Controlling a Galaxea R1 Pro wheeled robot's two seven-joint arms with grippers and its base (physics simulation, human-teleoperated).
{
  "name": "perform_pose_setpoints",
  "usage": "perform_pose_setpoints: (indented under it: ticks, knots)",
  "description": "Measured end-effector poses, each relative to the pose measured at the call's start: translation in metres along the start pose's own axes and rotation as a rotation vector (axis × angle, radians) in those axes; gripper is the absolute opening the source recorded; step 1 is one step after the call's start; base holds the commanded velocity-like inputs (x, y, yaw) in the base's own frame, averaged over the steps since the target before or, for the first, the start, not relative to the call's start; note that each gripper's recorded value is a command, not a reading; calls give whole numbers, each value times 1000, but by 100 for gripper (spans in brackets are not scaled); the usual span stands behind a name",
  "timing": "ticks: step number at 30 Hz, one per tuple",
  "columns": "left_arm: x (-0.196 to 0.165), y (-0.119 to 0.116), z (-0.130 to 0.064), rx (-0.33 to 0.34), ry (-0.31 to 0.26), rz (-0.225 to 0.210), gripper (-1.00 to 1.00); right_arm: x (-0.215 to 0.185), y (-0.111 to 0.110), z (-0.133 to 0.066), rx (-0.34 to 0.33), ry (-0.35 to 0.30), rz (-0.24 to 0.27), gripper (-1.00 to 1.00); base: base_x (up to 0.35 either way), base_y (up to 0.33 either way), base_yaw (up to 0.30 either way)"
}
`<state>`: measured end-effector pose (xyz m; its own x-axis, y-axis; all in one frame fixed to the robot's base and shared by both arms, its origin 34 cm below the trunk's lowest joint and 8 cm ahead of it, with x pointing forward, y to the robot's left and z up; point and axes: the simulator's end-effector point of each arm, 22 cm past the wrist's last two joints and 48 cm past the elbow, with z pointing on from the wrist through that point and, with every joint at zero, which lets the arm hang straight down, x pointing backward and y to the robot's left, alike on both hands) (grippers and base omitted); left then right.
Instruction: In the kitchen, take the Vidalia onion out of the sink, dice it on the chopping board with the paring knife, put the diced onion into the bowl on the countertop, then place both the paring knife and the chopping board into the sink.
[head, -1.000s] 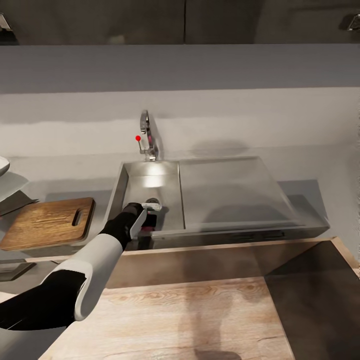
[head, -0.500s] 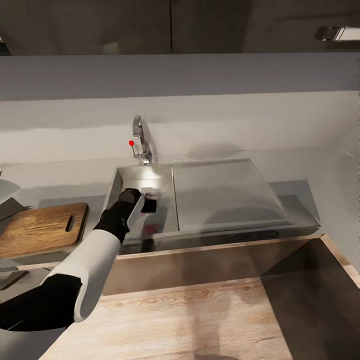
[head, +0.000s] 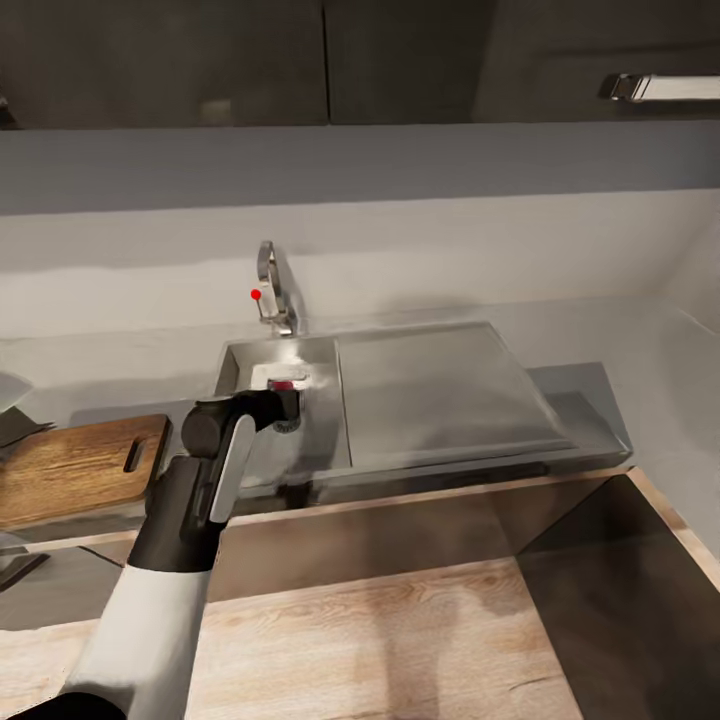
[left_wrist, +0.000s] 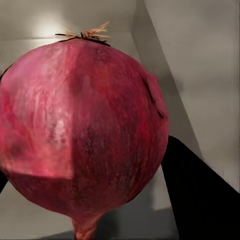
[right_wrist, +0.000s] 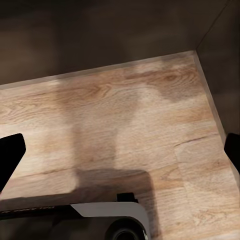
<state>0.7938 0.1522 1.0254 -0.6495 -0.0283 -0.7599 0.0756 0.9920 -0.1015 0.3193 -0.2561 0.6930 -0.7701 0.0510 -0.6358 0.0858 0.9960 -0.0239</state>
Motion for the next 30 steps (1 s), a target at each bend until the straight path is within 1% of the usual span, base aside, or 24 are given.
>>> perform_pose_setpoints:
  ticks: [5, 12, 16, 22, 30]
  knots:
    - [-4, -1, -7, 2, -16, -2, -100, -3, 0, 1, 0, -7, 1, 100, -170, 185, 161]
    - [-9, -2, -12, 4, -28, 0, -100, -6, 0, 1, 0, -15, 1, 100, -214, 240, 209]
    - [-11, -2, -14, 4, -33, 1, -100, -7, 0, 1, 0, -20, 1, 100, -77, 293, 217]
    - [-14, -3, -18, 4, -38, 2, -100, -10, 0, 1, 1, -27, 2, 100, 34, 313, 180]
    - [-12, -4, -17, 9, -31, 0, -100, -11, -1, 1, 3, -29, 2, 100, 210, 268, 18]
